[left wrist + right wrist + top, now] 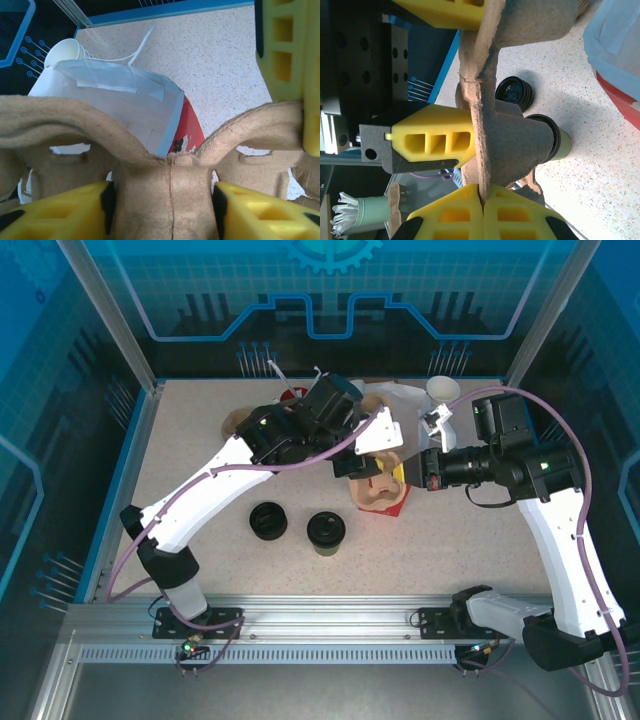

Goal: Pack the takeout coffee

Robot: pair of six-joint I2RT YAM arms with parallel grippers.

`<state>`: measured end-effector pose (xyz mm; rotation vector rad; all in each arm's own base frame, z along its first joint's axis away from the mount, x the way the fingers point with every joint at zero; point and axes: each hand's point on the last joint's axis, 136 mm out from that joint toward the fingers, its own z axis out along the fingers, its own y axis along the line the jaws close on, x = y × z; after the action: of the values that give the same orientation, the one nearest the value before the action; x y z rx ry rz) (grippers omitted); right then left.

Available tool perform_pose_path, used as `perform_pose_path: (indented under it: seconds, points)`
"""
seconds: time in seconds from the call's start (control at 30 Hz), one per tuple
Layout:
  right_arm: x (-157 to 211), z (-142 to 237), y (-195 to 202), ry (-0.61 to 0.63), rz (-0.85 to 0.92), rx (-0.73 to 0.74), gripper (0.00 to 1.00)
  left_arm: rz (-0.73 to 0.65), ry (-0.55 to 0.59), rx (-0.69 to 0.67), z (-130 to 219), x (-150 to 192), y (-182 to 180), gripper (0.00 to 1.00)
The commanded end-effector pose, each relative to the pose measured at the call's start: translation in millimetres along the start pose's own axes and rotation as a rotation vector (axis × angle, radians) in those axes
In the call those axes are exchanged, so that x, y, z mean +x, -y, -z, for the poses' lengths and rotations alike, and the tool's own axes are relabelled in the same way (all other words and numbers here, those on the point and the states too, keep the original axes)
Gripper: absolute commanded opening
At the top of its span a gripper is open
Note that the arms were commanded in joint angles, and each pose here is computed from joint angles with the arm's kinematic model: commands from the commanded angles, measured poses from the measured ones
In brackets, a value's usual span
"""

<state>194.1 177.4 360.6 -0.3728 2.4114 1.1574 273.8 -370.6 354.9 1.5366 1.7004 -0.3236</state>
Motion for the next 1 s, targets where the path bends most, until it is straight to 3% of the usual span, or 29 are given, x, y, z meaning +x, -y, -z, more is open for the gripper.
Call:
perform_pose_path:
  seconds: [0.0,0.13,0.37,0.47,0.77,0.97]
  points:
    - [8.3,-0.4,-2.3,-0.021,0.024,-0.008,0.0,-0.022,0.002,-0.013,5.9,-4.6,-1.7,0.5]
    - [7.9,1.7,2.2,-0.008,0.026,0.028,0.03,-0.025,0.01,-0.016,6.0,-6.5,-2.4,0.46]
    - [5.1,12.8,14.1,0.048,0.027,0.1,0.26,-0.007,0.028,-0.03,7.2,-12.3,-6.7,0.42]
    - [-1.3,24.8,22.0,0.102,0.012,0.146,0.3,0.002,0.03,-0.041,8.7,-12.8,-9.7,0.41]
    - [-36.9,64.2,117.6,0.288,-0.146,0.598,0.36,0.055,0.044,-0.056,17.7,-13.7,-20.1,0.4]
    - [-71.2,46.0,144.6,0.295,-0.15,0.614,0.41,0.075,0.058,-0.055,20.8,-16.2,-22.8,0.4]
